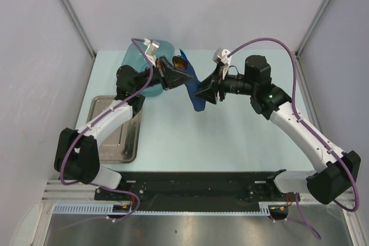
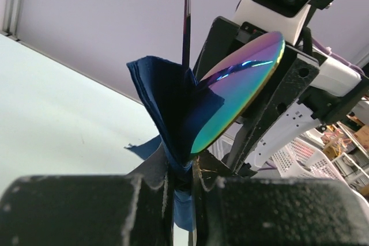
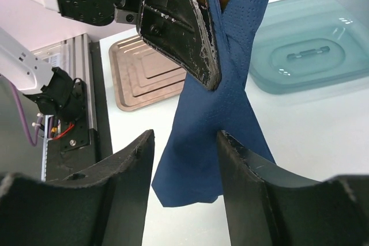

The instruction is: Place the utensils on the paper napkin and roll it up

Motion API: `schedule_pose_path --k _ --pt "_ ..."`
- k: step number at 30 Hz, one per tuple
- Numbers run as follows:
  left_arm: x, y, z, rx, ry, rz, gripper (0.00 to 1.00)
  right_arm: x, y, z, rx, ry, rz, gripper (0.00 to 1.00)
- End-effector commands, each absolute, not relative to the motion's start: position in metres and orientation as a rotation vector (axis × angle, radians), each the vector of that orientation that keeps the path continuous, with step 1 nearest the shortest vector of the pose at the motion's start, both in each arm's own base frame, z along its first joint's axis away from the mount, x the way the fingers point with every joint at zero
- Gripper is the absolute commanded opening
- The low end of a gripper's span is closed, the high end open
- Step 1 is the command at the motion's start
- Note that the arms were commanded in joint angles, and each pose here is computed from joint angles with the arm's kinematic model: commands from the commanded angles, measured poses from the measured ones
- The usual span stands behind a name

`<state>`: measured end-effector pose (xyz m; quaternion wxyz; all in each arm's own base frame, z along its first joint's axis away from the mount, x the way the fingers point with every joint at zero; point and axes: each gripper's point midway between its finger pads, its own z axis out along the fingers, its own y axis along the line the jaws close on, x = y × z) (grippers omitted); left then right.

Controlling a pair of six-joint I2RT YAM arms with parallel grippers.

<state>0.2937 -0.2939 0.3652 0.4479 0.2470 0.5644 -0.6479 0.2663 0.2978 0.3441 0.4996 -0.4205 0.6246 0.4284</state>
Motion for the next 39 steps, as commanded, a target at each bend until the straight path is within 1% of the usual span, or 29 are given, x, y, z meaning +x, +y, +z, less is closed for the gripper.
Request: schedule_pose_path --k 1,8,16,23,27,30,32,34,36,39 --pt "0.261 -0.289 0.414 0.733 1.203 -1.606 0.0 0.261 0.304 0.348 -1.052 1.462 1.063 0.53" --pt "0.252 -0.292 0.421 0.761 1.182 -1.631 0.0 0.261 0.307 0.35 -1.063 1.442 1.068 0.5" --pt "0.248 -0.292 0.419 0.759 1.193 -1.639 0.0 0.267 0.302 0.356 -1.027 1.451 1.016 0.59" --pt "0.251 -0.292 0.417 0.743 1.202 -1.627 0.0 0.273 0.291 0.363 -0.958 1.458 0.924 0.62" --pt "0.256 -0.293 0.417 0.721 1.21 -1.626 0.0 0.273 0.289 0.358 -0.949 1.477 0.911 0.62" --pt "0.257 -0.293 0.419 0.72 1.209 -1.626 0.0 0.263 0.292 0.354 -0.98 1.483 0.96 0.61" --pt "0.258 -0.294 0.42 0.718 1.208 -1.625 0.0 0.255 0.295 0.352 -1.011 1.473 1.006 0.57" --pt "0.259 -0.294 0.419 0.71 1.213 -1.627 0.0 0.25 0.297 0.35 -1.025 1.473 1.039 0.55" --pt "0.26 -0.294 0.42 0.71 1.211 -1.629 0.0 0.246 0.299 0.347 -1.033 1.477 1.064 0.55" --pt "0.259 -0.294 0.42 0.71 1.211 -1.634 0.0 0.251 0.298 0.345 -1.021 1.494 1.045 0.57"
